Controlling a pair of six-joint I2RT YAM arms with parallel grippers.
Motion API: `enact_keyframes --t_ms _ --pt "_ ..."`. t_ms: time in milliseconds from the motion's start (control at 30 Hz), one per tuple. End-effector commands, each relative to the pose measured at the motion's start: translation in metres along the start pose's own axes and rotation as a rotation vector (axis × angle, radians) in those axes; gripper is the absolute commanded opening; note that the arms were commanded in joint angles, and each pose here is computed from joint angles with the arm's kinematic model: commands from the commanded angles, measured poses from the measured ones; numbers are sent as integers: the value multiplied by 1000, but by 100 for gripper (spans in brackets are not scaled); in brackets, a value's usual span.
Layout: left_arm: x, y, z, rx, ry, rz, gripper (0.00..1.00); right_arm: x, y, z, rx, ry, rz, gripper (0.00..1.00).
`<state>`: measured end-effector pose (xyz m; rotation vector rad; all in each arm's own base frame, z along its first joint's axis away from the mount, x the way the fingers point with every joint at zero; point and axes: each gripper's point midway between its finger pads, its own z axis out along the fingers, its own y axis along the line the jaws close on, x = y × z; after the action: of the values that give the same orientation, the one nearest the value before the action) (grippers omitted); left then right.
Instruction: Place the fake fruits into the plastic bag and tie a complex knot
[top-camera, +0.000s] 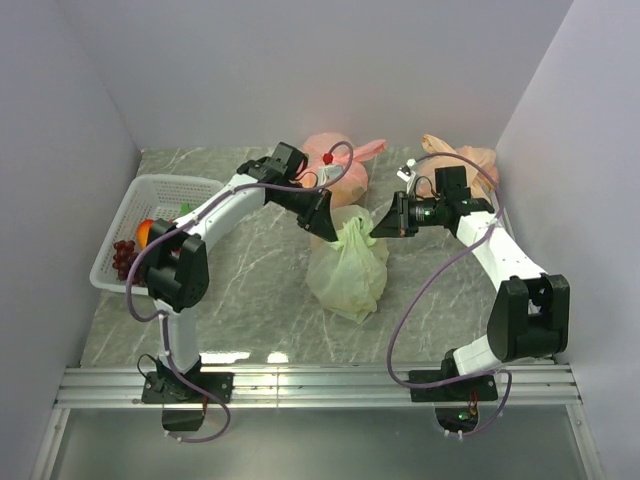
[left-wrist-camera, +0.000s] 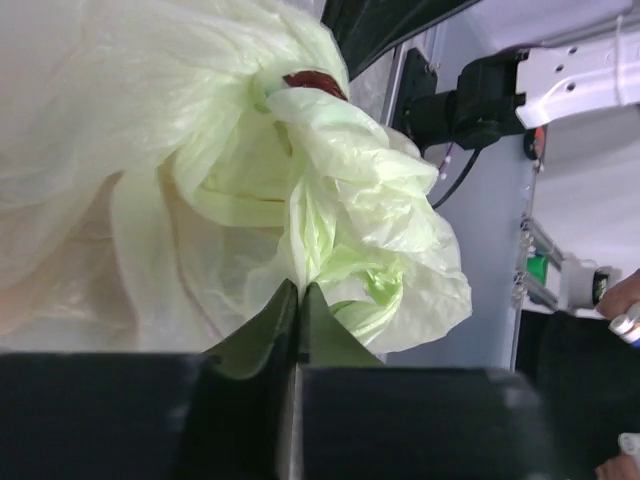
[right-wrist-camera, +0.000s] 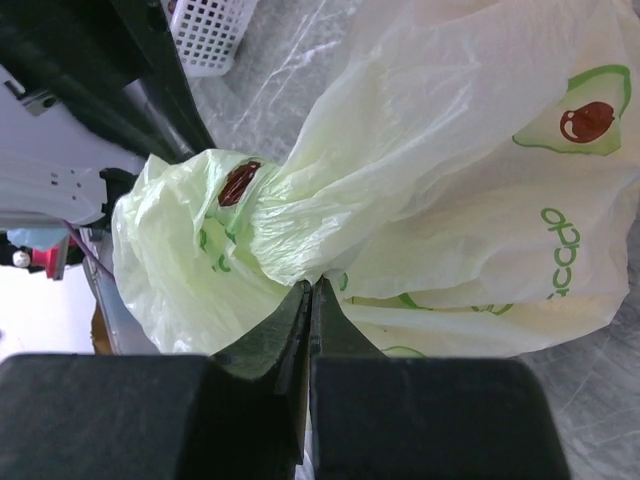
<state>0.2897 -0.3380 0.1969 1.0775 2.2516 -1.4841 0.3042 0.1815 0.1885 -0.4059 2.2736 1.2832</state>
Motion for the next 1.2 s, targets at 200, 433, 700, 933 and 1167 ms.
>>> enact_keyframes --t_ms 200,433,700,933,1167 --pt "-13 34 -62 -133 -243 -122 0 -12 -10 -21 27 27 -131 0" --pt "2 57 -81 -230 -255 -177 0 -24 -37 -44 94 36 -153 0" --pt "42 94 -113 -454 -225 -205 0 -30 -85 -85 262 36 -182 0" --pt "62 121 -125 -587 -179 -142 0 -9 -105 -86 326 89 -209 0" --pt "23 80 -110 -378 -182 84 25 -29 -61 -56 206 101 -323 26"
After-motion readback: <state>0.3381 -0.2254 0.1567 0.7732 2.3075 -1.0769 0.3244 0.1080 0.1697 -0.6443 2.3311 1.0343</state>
